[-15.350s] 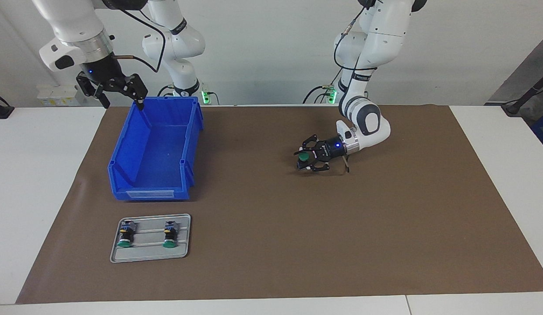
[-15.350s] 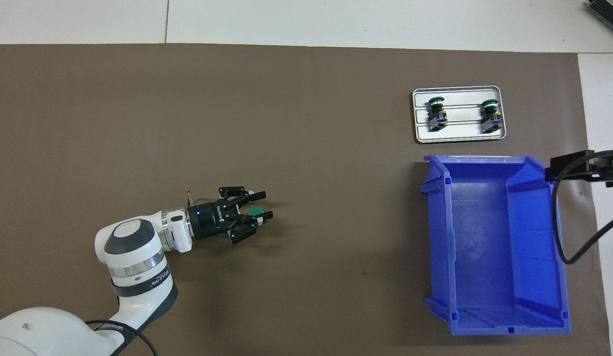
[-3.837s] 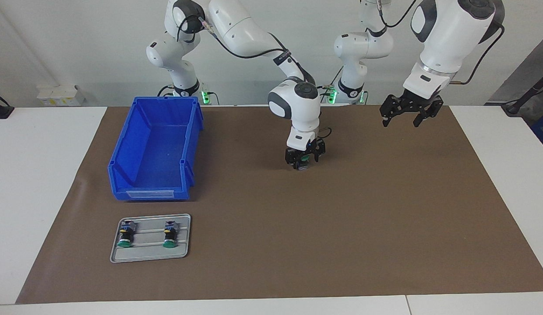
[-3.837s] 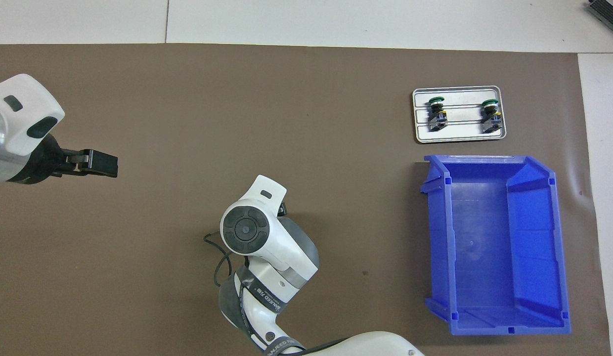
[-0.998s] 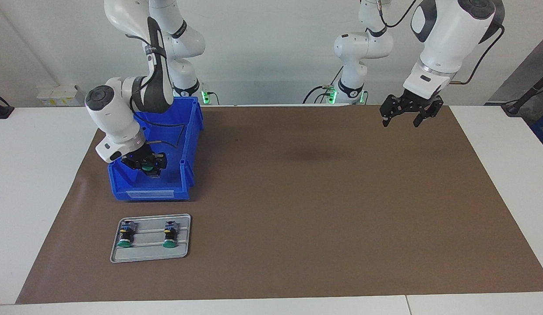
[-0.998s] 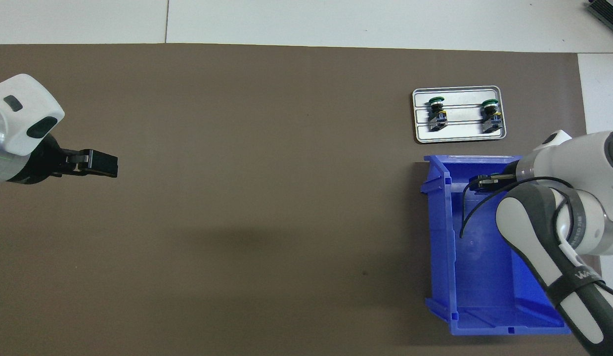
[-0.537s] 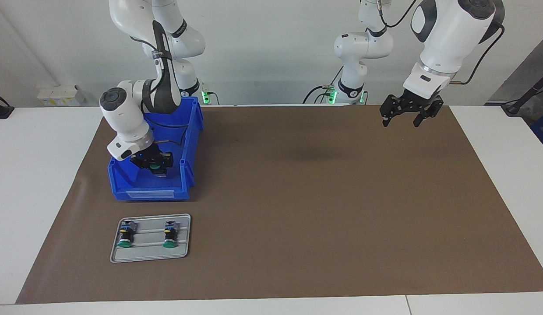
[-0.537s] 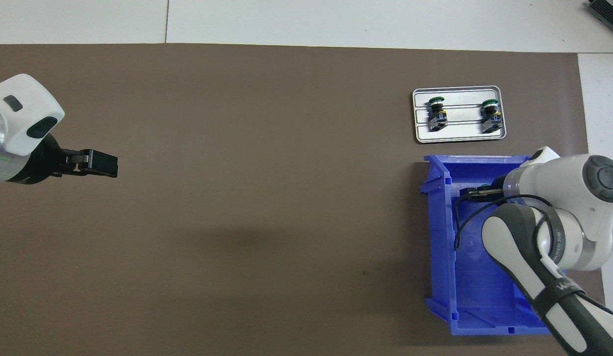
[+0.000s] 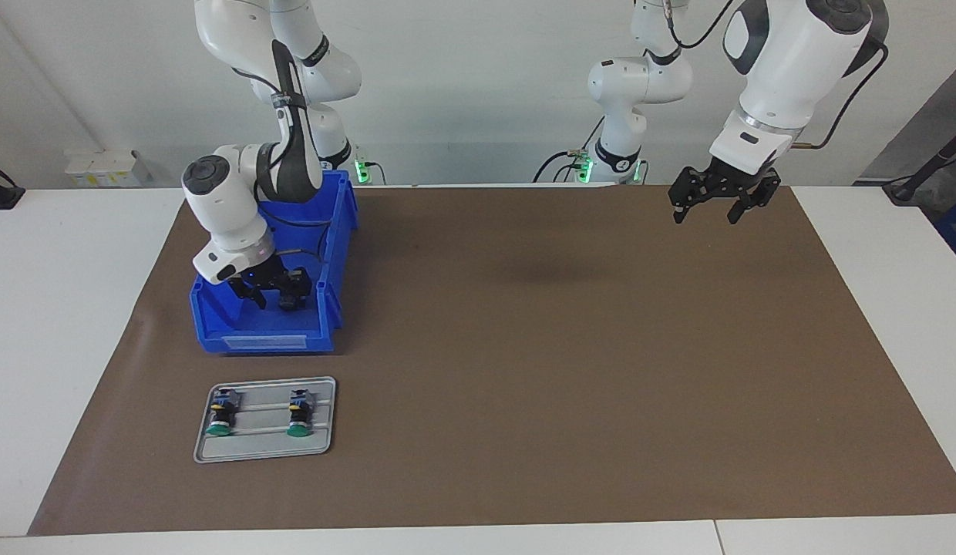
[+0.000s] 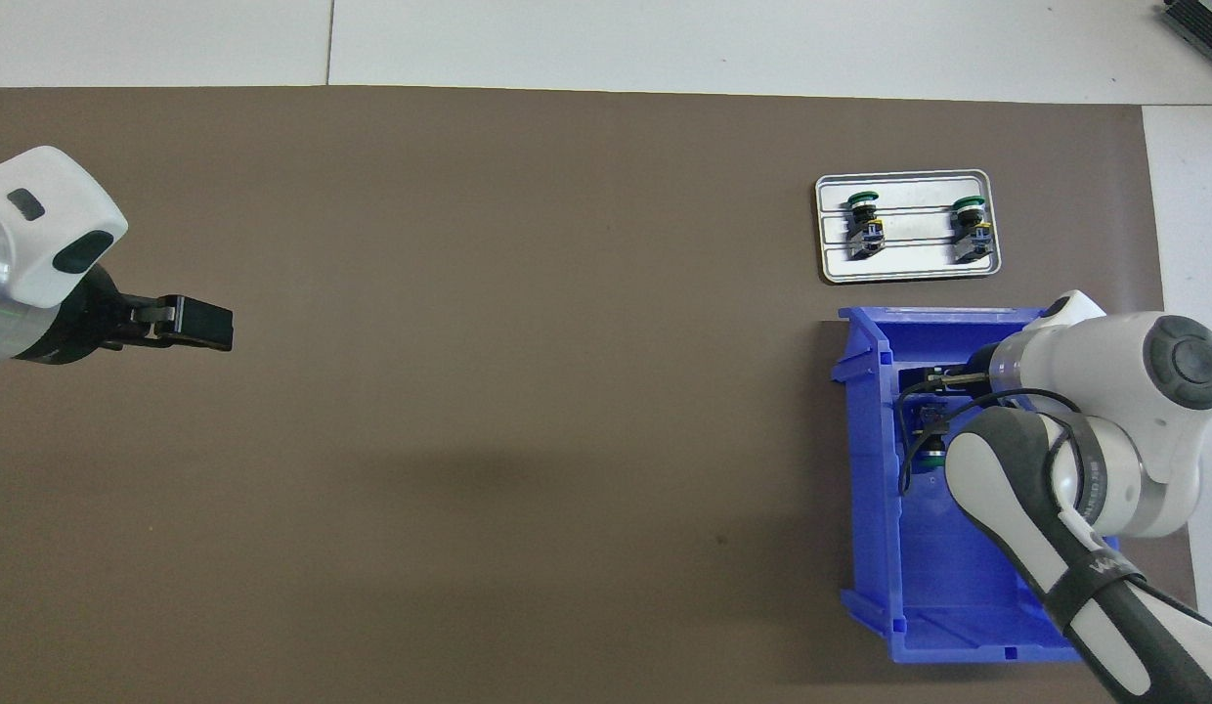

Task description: Place and press button with both arms

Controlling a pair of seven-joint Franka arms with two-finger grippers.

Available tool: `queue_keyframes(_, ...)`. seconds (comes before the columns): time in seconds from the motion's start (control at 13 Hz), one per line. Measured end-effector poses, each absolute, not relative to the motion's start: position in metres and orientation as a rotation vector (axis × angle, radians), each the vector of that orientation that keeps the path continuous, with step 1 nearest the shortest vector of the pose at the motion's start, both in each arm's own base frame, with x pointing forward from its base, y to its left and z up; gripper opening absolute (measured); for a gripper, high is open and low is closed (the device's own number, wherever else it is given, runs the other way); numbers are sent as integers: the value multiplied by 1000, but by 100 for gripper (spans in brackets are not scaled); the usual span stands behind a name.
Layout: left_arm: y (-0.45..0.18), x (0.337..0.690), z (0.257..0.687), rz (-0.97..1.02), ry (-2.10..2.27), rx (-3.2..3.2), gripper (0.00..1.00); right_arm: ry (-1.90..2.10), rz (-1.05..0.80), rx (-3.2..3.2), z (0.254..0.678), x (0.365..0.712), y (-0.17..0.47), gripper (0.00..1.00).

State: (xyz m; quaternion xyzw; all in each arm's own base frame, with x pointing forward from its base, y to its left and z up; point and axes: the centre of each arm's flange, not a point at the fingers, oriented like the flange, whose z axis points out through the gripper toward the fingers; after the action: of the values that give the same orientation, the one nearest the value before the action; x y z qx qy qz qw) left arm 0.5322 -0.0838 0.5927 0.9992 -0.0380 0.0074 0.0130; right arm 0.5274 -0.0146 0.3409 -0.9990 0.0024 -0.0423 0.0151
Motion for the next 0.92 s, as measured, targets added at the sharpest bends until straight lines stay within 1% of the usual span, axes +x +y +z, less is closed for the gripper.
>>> queue_keyframes(0.15,-84,532,593,23,-118,3113,100,6,-139,-3102,376,541,-14,100)
queue_keyframes(0.46,-84,532,593,23,-118,3113,100,-5,-100,-3089,478,564,-17,100)
queue_keyframes(0.69,-84,532,593,23,-118,3113,100,-9,-82,-3094,546,567,-20,100)
queue_keyframes(0.92,-84,532,593,23,-118,3113,100,71,-39,-3094,613,557,-23,100)
